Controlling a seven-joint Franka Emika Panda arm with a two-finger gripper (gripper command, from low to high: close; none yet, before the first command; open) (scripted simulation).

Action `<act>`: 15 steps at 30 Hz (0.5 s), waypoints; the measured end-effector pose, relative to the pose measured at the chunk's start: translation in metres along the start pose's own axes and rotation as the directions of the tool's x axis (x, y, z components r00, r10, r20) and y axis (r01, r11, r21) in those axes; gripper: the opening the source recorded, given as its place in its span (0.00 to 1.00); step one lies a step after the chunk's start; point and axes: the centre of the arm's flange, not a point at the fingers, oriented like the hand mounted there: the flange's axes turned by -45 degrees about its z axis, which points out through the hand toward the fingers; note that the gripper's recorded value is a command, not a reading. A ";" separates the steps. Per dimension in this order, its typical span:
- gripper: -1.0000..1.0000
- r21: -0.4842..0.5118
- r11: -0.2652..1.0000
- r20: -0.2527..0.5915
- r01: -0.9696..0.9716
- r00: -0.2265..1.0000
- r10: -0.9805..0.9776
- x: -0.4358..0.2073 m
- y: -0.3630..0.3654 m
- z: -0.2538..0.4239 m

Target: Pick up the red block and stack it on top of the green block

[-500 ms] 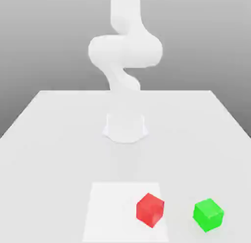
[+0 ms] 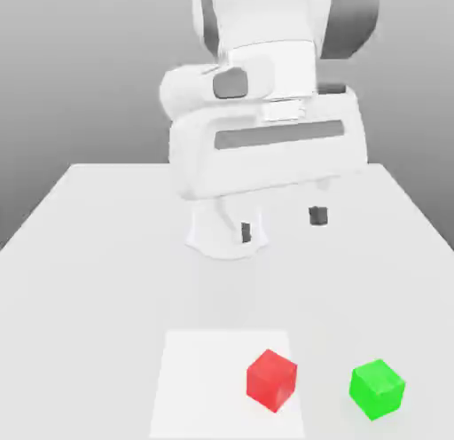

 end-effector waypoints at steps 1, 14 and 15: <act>0.50 0.012 0.999 0.029 0.033 0.999 -0.034 -0.005 -0.005 0.019; 0.00 0.114 0.961 0.213 0.251 0.939 -0.270 -0.072 -0.042 0.193; 0.00 0.115 0.961 0.213 0.251 0.939 -0.270 -0.072 -0.042 0.193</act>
